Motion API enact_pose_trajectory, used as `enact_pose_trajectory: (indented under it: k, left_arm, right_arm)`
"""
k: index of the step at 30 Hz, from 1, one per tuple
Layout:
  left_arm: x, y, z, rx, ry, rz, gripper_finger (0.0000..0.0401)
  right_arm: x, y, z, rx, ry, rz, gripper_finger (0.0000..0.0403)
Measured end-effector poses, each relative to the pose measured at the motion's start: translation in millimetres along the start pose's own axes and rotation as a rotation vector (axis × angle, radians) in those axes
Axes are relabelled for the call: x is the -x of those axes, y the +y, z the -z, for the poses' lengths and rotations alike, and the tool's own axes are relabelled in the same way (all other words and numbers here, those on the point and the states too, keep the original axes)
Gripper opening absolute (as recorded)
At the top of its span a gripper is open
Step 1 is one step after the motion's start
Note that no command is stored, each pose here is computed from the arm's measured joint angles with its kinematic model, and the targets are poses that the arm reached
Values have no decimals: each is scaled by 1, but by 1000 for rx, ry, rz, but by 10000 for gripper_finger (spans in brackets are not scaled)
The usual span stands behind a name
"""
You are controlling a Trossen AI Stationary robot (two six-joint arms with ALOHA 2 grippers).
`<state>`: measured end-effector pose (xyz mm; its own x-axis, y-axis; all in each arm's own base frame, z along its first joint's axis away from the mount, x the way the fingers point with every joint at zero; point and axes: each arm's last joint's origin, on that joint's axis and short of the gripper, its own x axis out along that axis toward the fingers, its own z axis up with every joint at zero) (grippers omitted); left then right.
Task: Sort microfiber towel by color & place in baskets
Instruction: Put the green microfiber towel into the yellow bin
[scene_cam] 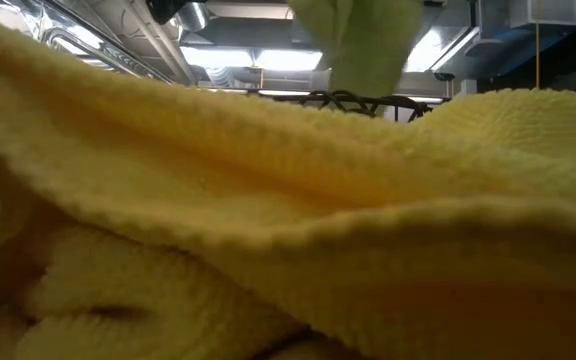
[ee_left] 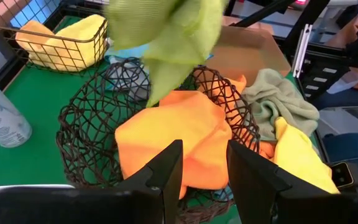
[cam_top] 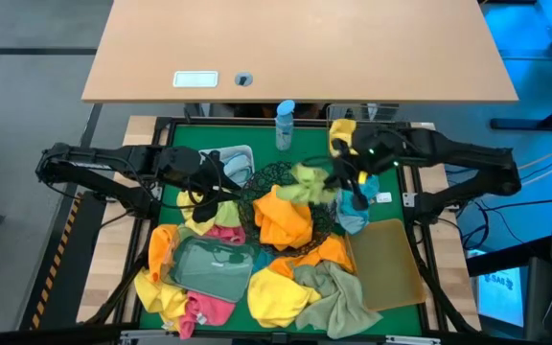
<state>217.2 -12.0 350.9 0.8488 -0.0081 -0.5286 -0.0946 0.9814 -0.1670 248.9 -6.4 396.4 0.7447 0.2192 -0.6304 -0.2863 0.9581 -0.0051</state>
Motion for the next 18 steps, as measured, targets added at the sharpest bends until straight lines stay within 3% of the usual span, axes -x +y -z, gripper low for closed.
enact_pose_trajectory:
  k: [8, 18]
  left_arm:
    - [0, 0, 0, 0, 0, 0, 118]
    - [0, 0, 0, 0, 0, 0, 118]
  right_arm:
    - [20, 48, 13, -94, 128, -142, 3]
    - [33, 94, 28, -246, 298, -184, 4]
